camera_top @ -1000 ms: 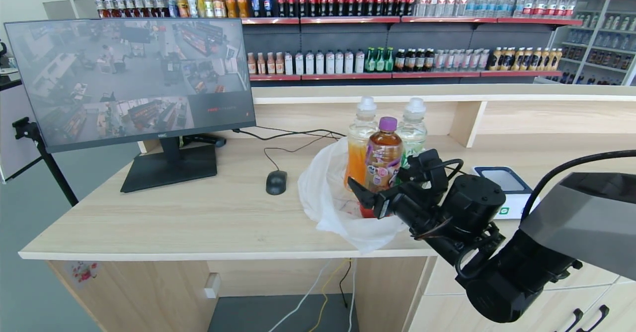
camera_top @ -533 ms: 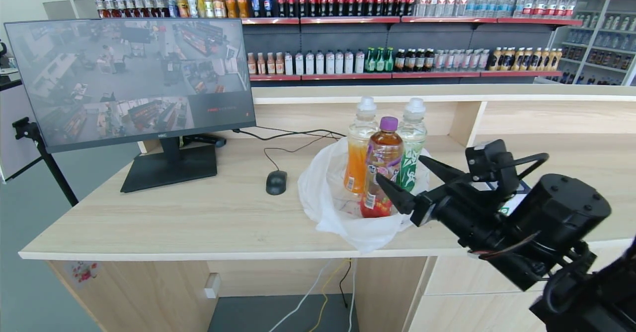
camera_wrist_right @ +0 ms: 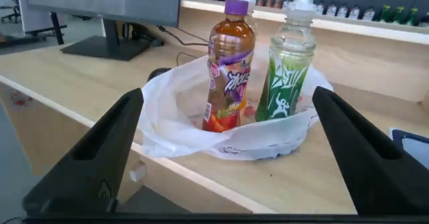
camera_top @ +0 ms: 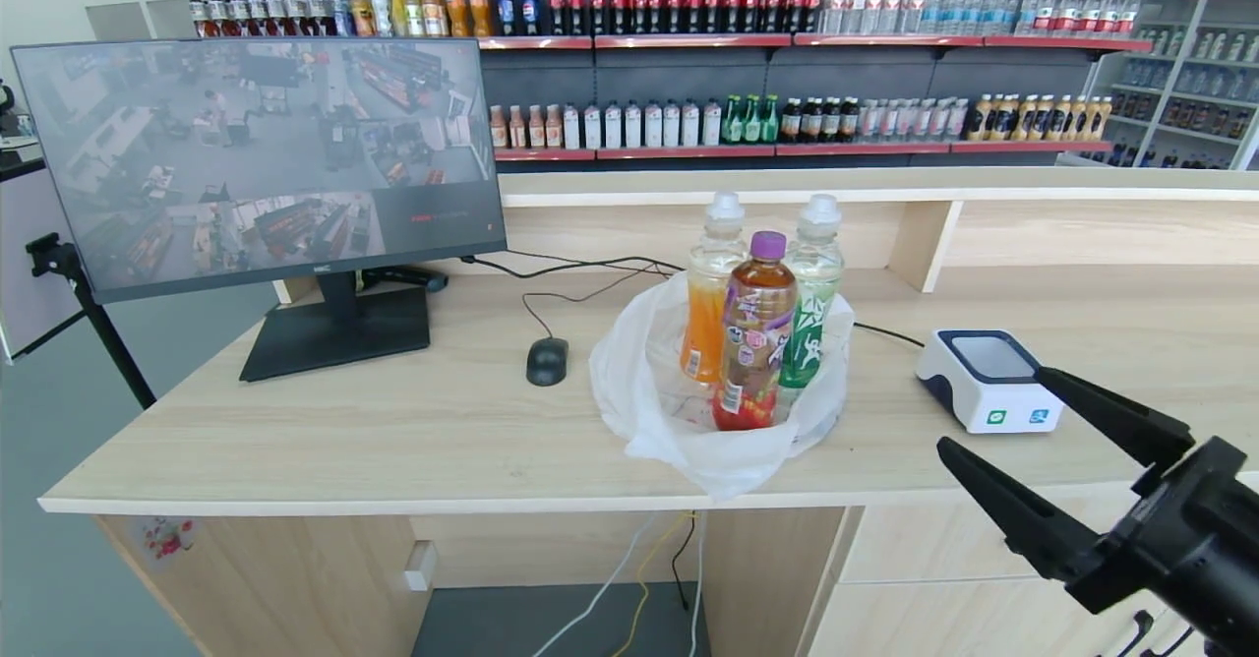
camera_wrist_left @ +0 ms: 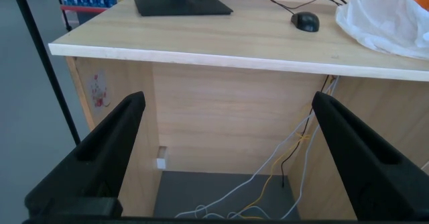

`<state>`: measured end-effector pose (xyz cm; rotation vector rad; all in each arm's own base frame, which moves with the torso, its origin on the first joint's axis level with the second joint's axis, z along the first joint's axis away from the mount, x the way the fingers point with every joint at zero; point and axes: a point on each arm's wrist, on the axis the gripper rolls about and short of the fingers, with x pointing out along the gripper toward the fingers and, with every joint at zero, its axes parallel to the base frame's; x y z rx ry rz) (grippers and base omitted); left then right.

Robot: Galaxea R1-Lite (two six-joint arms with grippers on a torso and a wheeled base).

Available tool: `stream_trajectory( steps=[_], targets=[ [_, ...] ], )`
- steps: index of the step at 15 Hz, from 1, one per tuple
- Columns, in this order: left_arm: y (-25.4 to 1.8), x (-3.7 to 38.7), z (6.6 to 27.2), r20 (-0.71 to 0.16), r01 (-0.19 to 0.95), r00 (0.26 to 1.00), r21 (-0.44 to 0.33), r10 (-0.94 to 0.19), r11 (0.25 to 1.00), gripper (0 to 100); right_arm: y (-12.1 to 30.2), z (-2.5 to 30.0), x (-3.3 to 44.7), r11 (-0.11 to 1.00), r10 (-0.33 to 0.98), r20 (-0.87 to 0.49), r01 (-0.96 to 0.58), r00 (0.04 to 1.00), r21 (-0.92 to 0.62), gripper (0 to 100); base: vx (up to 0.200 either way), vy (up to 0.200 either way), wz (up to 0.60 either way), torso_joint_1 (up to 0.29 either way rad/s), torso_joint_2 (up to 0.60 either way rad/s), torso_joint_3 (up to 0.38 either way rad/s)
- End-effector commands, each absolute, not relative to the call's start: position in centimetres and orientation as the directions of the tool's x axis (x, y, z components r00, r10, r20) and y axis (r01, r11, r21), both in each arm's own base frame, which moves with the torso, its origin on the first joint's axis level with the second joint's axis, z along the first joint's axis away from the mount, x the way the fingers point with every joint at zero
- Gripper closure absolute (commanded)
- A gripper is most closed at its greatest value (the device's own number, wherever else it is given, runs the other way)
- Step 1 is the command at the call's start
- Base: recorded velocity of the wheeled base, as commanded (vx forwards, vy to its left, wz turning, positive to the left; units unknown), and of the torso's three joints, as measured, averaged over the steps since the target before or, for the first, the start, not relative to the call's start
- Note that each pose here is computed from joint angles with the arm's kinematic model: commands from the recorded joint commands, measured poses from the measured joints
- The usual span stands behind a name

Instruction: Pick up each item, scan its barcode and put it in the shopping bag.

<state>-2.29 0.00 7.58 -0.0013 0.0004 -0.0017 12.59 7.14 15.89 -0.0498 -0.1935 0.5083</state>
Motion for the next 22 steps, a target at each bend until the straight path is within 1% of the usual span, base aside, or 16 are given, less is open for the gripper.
stream_trajectory(
  steps=[1, 3, 5, 7, 8, 11, 12, 13, 14, 15, 18, 20, 21, 22],
  targets=[
    [0.0, -2.3, 7.6, 0.0, 0.002, 1.0, -0.002, -0.002, 1.0, 0, 5.5, 16.6, 9.4, 0.868, 0.496, 0.198, -0.484, 0.845, -0.11, 0, 0.0, 0.0, 0.0, 0.0, 0.0, 0.0],
    [0.0, -2.3, 7.6, 0.0, 0.002, 1.0, -0.002, -0.002, 1.0, 0, 3.4, 14.4, 5.8, 0.858, 0.506, 0.023, -0.501, 0.862, -0.115, 0, 0.0, 0.0, 0.0, 0.0, 0.0, 0.0],
    [0.0, -2.3, 7.6, 0.0, 0.002, 1.0, -0.002, -0.002, 1.0, 0, 1.4, 11.7, 2.4, 0.846, 0.504, -0.124, -0.517, 0.855, -0.128, 0, 0.0, 0.0, 0.0, 0.0, 0.0, 0.0],
    [0.0, -2.3, 7.6, 0.0, 0.002, 1.0, -0.002, -0.002, 1.0, 0, -0.1, 9.5, -0.3, 0.841, 0.496, -0.2, -0.525, 0.845, -0.131, 0, 0.0, 0.0, 0.0, 0.0, 0.0, 0.0],
    [0.0, -2.3, 7.6, 0.0, 0.002, 1.0, -0.002, -0.002, 1.0, 0, -0.7, 8.8, -1.2, 0.842, 0.496, -0.197, -0.524, 0.846, -0.13, 0, 0.0, 0.0, 0.0, 0.0, 0.0, 0.0],
    [0.0, -2.3, 7.6, 0.0, 0.002, 1.0, -0.002, -0.002, 1.0, 0, -0.9, 8.9, -1.6, 0.849, 0.494, -0.15, -0.512, 0.856, -0.13, 0, 0.0, 0.0, 0.0, 0.0, 0.0, 0.0],
    [0.0, -2.3, 7.6, 0.0, 0.002, 1.0, -0.002, -0.002, 1.0, 0, -1.0, 8.8, -1.8, 0.867, 0.469, -0.122, -0.483, 0.875, -0.126, 0, 0.0, 0.0, 0.0, 0.0, 0.0, 0.0],
    [0.0, -2.3, 7.6, 0.0, 0.002, 1.0, -0.002, -0.002, 1.0, 0, -1.0, 8.8, -2.1, 0.908, 0.395, -0.093, -0.404, 0.914, -0.11, 0, 0.0, 0.0, 0.0, 0.0, 0.0, 0.0],
    [0.0, -2.3, 7.6, 0.0, 0.002, 1.0, -0.002, -0.002, 1.0, 0, -0.8, 8.8, -2.2, 0.956, 0.273, -0.093, -0.281, 0.958, -0.085, 0, 0.0, 0.0, 0.0, 0.0, 0.0, 0.0],
    [0.0, -2.3, 7.6, 0.0, 0.002, 1.0, -0.002, -0.002, 1.0, 0, -0.7, 8.8, -2.1, 0.976, 0.209, -0.104, -0.214, 0.972, -0.046, 0, 0.0, 0.0, 0.0, 0.0, 0.0, 0.0],
    [0.0, -2.3, 7.6, 0.0, 0.002, 1.0, -0.002, -0.002, 1.0, 0, -0.8, 8.8, -2.0, 0.987, 0.15, -0.116, -0.156, 0.982, -0.044, 0, 0.0, 0.0, 0.0, 0.0, 0.0, 0.0],
    [0.0, -2.3, 7.6, 0.0, 0.002, 1.0, -0.002, -0.002, 1.0, 0, -0.4, 8.9, -1.6, 0.999, 0.002, -0.176, -0.01, 0.984, -0.045, 0, 0.0, 0.0, 0.0, 0.0, 0.0, 0.0],
    [0.0, -2.3, 7.6, 0.0, 0.002, 1.0, -0.002, -0.002, 1.0, 0, -0.3, 8.9, -1.7, 0.998, -0.039, -0.166, 0.031, 0.985, -0.051, 0, 0.0, 0.0, 0.0, 0.0, 0.0, 0.0],
    [0.0, -2.3, 7.6, 0.0, 0.002, 1.0, -0.002, -0.002, 1.0, 0, -0.2, 8.8, -1.9, 0.998, -0.026, -0.142, 0.018, 0.99, -0.058, 0, 0.0, 0.0, 0.0, 0.0, 0.0, 0.0]
  ],
)
